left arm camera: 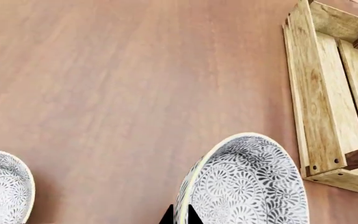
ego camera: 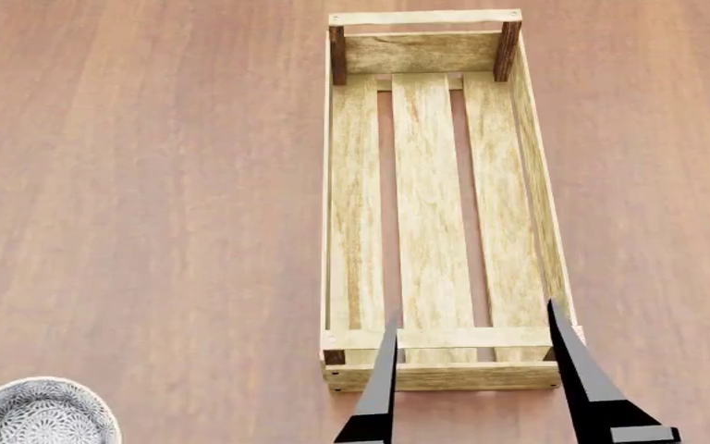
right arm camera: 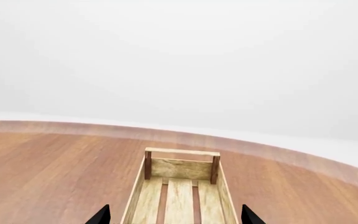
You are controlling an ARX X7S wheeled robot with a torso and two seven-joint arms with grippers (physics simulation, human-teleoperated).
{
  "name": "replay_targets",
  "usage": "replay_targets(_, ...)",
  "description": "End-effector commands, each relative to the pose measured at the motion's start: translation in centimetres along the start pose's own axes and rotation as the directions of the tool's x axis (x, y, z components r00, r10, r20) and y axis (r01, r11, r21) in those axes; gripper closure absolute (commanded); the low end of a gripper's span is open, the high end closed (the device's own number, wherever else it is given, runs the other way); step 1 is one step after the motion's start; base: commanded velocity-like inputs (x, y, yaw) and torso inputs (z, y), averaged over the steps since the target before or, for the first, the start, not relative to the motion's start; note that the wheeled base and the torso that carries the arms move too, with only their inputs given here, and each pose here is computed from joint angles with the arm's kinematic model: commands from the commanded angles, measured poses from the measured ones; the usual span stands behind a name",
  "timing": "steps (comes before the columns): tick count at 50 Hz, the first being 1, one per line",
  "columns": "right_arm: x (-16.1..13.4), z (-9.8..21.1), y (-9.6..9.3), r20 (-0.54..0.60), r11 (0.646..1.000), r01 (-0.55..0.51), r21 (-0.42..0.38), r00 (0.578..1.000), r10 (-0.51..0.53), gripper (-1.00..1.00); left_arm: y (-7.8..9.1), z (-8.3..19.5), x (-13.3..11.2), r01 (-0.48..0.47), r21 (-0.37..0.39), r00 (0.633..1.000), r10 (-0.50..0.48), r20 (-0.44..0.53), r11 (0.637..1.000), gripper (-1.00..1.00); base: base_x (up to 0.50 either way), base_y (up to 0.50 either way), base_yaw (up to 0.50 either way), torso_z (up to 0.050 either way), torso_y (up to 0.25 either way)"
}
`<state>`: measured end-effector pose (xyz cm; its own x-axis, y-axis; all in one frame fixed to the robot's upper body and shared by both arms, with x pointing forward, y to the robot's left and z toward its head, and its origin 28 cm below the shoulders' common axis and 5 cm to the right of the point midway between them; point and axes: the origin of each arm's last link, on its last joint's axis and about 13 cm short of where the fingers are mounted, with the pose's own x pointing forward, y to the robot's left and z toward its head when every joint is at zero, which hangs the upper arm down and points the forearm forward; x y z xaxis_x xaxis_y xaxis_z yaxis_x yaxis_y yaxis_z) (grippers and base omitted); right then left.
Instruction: Stack the right bowl on the left bowl and place them in the tray.
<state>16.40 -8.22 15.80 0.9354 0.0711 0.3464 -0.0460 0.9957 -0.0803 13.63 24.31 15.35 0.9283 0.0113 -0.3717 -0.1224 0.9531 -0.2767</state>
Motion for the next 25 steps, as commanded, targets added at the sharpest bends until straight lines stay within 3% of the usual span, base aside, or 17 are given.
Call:
replay_targets(1, 0.6, -0.6, -0.2, 0.003, 1.0, 0.006, 0.011, 1.0, -0.006, -1.0, 0.7, 2.0, -0.8, -0.018, -0.076, 0.995, 0.025, 0.093, 0.997, 1.0, 0.0, 0.0, 0.0, 0.0, 0.0)
replay_targets(25, 0.6, -0.7, -0.1, -0.006, 1.0, 0.001, 0.012, 1.0, -0.001, -1.0, 2.5, 3.4, -2.1, -0.092, -0.124, 0.979, 0.112, 0.168, 0.988, 1.0, 0.0, 0.0, 0.0, 0.0, 0.0)
